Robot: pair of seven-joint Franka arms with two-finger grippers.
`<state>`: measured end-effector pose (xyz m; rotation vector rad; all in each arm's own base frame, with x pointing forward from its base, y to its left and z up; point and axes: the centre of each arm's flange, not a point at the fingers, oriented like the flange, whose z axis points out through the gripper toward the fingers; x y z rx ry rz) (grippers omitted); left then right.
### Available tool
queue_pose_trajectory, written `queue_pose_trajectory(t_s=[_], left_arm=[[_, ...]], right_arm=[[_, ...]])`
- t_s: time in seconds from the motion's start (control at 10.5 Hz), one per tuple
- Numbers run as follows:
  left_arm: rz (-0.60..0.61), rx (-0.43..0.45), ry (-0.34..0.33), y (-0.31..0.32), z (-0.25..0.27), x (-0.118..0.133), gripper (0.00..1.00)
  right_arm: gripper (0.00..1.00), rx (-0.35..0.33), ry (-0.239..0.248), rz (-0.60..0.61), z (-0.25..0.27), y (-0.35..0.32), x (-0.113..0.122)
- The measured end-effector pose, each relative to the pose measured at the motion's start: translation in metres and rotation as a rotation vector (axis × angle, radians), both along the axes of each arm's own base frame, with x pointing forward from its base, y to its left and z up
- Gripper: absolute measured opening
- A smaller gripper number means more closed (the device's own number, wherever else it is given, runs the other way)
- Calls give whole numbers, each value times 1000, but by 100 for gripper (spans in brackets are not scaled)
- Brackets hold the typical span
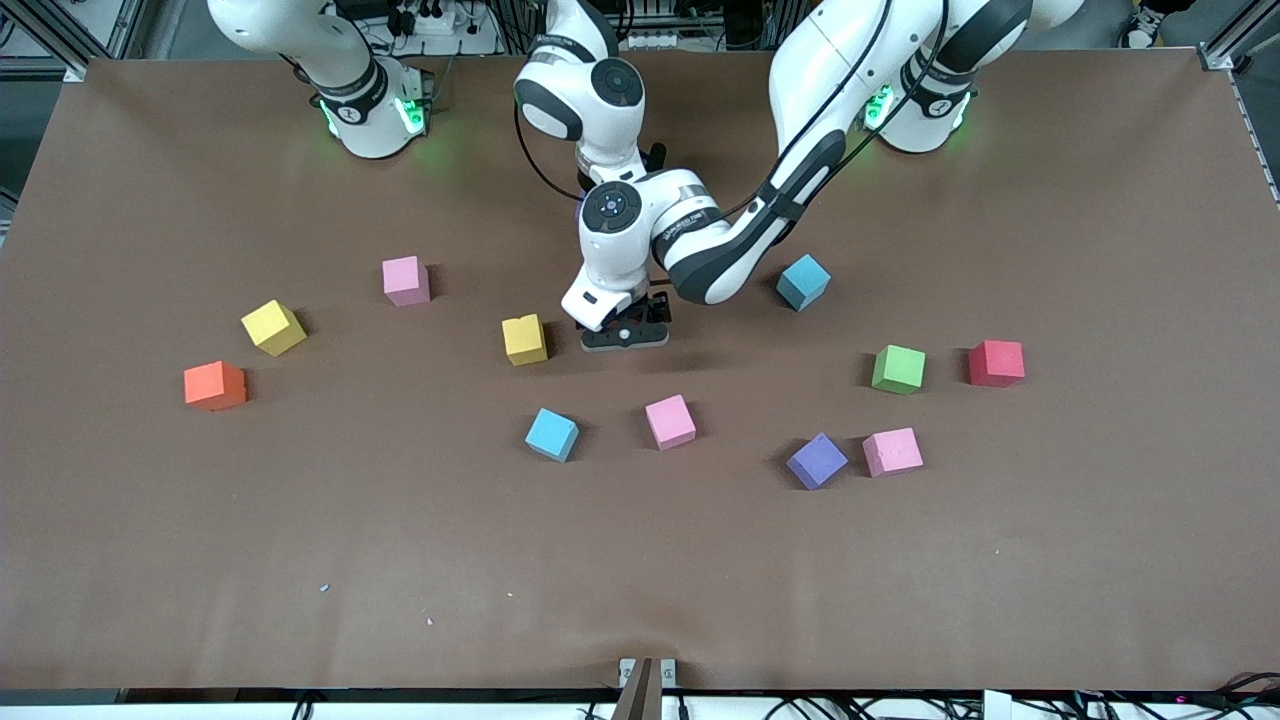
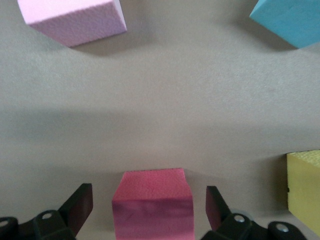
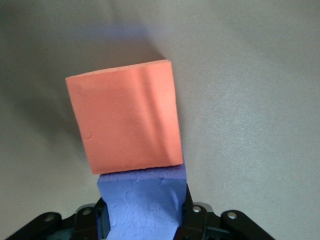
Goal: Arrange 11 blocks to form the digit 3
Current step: 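Grasp the pink block with the left gripper and lift it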
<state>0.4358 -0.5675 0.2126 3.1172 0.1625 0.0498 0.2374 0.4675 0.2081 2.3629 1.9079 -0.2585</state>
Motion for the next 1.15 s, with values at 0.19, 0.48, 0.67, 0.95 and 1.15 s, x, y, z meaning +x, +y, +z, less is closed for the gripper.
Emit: queue_pose_trajectory(t_s=[0.19, 0.48, 0.67, 0.95, 1.15], left_arm=[[30, 5, 9, -2, -7, -5, 100], [78, 6, 15, -5, -11, -11, 92], [169, 4, 17, -7, -11, -13, 76], [325, 38, 25, 1, -8, -7, 59], [441, 93, 34, 22, 12, 12, 59]], right_arm=[[53, 0, 0, 4, 0, 2, -2], [53, -1, -2, 9, -3, 6, 0], [53, -6, -7, 18, -6, 8, 2], [53, -9, -7, 20, -7, 10, 3], [53, -10, -8, 23, -7, 11, 3]])
